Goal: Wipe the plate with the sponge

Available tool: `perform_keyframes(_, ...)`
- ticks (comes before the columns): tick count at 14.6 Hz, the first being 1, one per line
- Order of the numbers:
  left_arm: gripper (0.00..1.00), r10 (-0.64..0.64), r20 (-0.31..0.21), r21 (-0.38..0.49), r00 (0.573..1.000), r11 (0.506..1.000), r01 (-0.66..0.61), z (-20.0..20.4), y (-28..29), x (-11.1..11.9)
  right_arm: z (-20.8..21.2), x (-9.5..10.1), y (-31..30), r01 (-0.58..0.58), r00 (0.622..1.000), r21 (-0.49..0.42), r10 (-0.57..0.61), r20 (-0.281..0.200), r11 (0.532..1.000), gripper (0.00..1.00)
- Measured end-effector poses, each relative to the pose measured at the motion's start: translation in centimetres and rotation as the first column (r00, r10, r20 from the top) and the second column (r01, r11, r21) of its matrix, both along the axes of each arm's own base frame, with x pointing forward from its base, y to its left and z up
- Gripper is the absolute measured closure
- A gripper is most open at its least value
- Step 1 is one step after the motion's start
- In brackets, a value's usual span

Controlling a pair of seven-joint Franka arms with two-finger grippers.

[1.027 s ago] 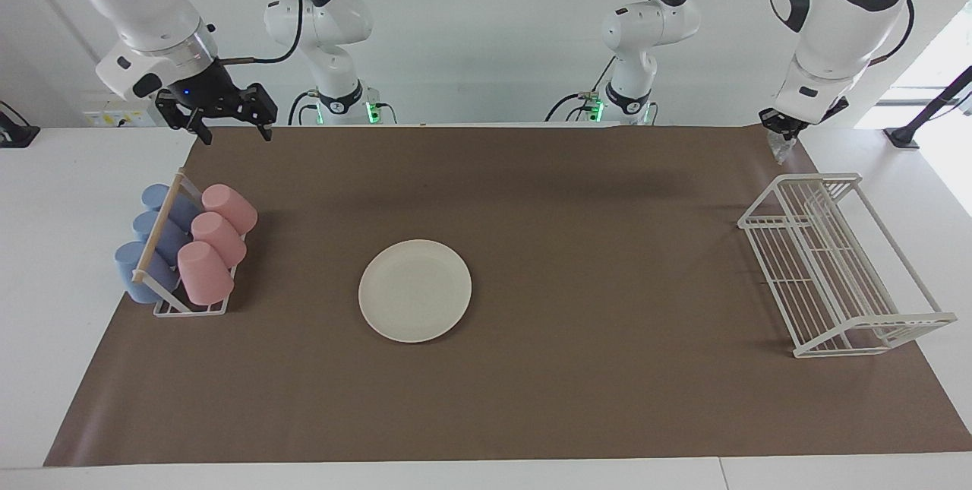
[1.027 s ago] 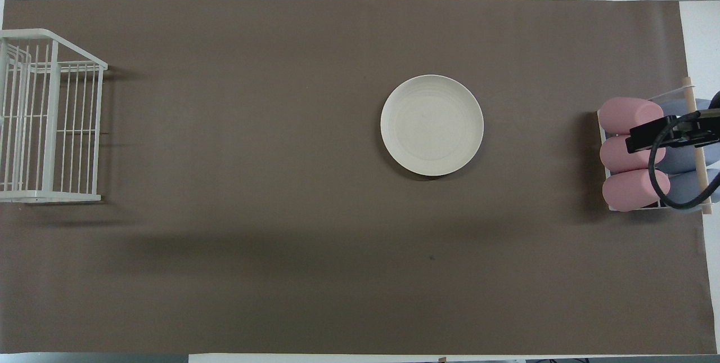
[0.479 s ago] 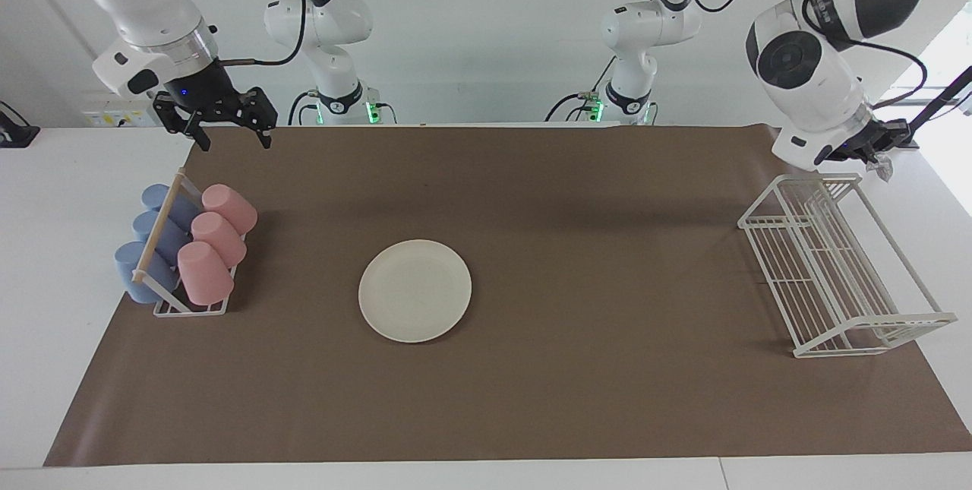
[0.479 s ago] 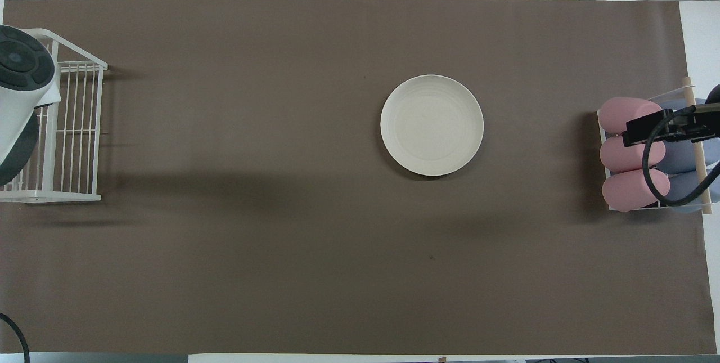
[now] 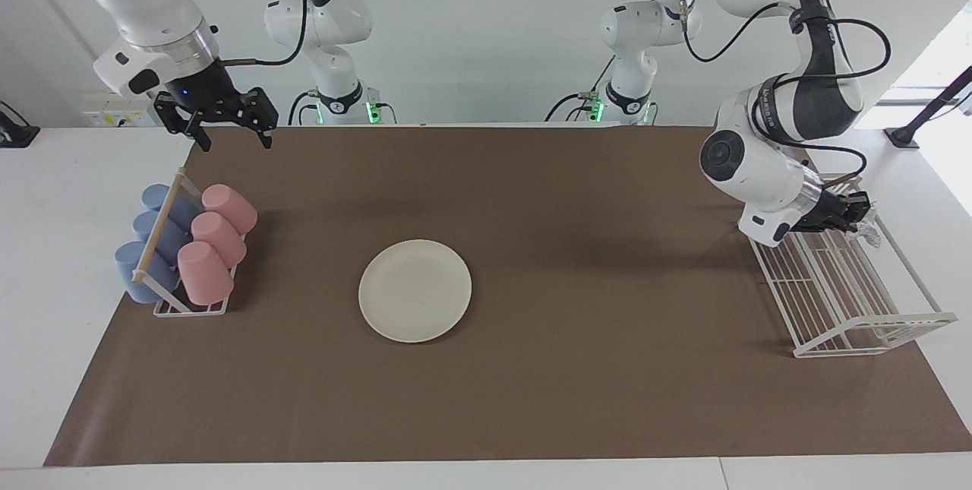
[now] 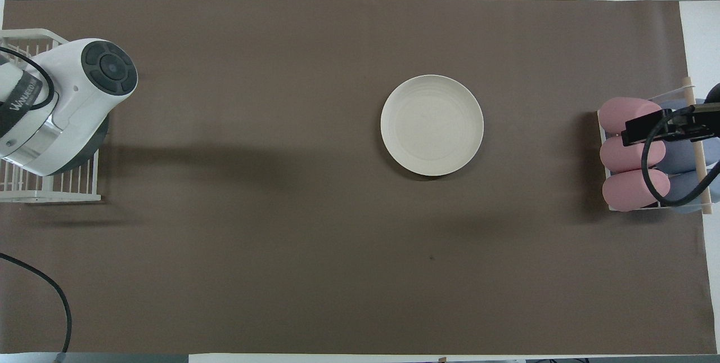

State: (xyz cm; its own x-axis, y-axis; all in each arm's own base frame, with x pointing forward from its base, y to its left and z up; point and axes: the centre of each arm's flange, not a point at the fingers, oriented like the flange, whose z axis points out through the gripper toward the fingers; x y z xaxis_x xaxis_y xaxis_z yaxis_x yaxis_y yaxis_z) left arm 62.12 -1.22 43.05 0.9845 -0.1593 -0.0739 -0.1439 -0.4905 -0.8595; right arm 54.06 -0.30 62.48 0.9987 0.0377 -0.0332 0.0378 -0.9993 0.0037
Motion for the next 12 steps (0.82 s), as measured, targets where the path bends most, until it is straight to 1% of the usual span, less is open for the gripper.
perform_keyframes(2, 0.96, 0.063, 0.085, -0.007, 0.994, 0.998, -0.063, -1.0, -0.7, 0.2, 0.0, 0.0, 0.1, -0.001, 1.0, 0.0, 0.001, 0.0, 1.0, 0.0)
perform_keyframes(3, 0.96, 0.087, 0.117, -0.009, 0.989, 0.996, -0.086, -1.4, -1.0, 0.2, 0.0, 0.0, 0.1, -0.001, 1.0, 0.0, 0.001, 0.0, 1.0, 0.0)
perform_keyframes(5, 0.96, 0.118, 0.162, -0.015, 0.98, 0.993, -0.117, -1.8, -1.4, 0.2, 0.0, 0.0, 0.1, -0.002, 1.0, 0.0, 0.002, 0.001, 1.0, 0.0)
perform_keyframes(9, 0.96, 0.15, 0.214, -0.028, 0.965, 0.989, -0.147, -2.0, -1.5, 0.2, 0.0, 0.0, 0.1, -0.002, 1.0, 0.0, 0.002, 0.001, 1.0, 0.0)
perform_keyframes(12, 0.96, 0.155, 0.225, -0.04, 0.962, 0.988, -0.15, -2.2, -2.2, 0.2, 0.0, 0.0, 0.1, -0.002, 1.0, 0.0, 0.002, 0.002, 1.0, 0.0)
